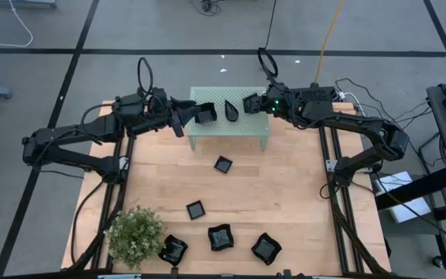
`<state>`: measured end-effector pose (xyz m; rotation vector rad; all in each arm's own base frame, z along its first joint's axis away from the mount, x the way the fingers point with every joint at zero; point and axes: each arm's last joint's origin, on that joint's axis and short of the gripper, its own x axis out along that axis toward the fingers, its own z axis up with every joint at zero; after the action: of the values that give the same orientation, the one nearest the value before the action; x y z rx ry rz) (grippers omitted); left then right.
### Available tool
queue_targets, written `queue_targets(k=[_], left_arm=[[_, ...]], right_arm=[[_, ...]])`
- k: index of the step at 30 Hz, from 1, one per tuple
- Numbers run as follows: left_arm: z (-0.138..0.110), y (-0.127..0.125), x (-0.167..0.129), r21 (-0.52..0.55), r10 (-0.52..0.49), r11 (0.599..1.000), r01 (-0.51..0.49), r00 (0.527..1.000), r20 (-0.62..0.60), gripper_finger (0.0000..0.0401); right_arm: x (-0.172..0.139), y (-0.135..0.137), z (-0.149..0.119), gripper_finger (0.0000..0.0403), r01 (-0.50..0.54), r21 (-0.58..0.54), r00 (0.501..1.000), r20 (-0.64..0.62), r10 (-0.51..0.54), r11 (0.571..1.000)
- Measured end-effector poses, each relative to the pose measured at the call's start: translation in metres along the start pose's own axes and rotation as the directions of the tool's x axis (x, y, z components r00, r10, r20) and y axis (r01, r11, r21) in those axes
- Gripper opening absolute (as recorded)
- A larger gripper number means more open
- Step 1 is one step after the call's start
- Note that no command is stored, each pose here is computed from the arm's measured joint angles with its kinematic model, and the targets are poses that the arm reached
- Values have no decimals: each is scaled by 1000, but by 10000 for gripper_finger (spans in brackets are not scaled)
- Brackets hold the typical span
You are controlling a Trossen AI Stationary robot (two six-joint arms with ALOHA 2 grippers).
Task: Pick & Place Mini shaped plates
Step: Stack the black square plate on the shelf
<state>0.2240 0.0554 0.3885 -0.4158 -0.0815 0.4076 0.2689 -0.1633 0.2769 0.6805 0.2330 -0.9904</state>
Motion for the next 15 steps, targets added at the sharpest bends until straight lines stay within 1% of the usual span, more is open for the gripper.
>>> queue_targets(k=[5, 10, 12, 15], left_arm=[[0, 0, 0, 0, 1, 1000, -1, 1000, 0, 182], [0, 0, 0, -7, 0, 1000, 0, 1000, -3, 182], [-3, 1, 0, -14, -8, 1000, 8, 999, -34, 182], [-12, 1, 0, -29, -22, 999, 18, 991, -134, 182]], right_arm=[[0, 0, 0, 88, -1, -8, 1000, 0, 1, 1000], [0, 2, 2, 116, -19, -48, 1000, 18, 20, 999], [-4, 3, 5, 123, -30, -82, 999, 32, 32, 996], [-14, 5, 11, 125, -72, -135, 996, 44, 79, 988]])
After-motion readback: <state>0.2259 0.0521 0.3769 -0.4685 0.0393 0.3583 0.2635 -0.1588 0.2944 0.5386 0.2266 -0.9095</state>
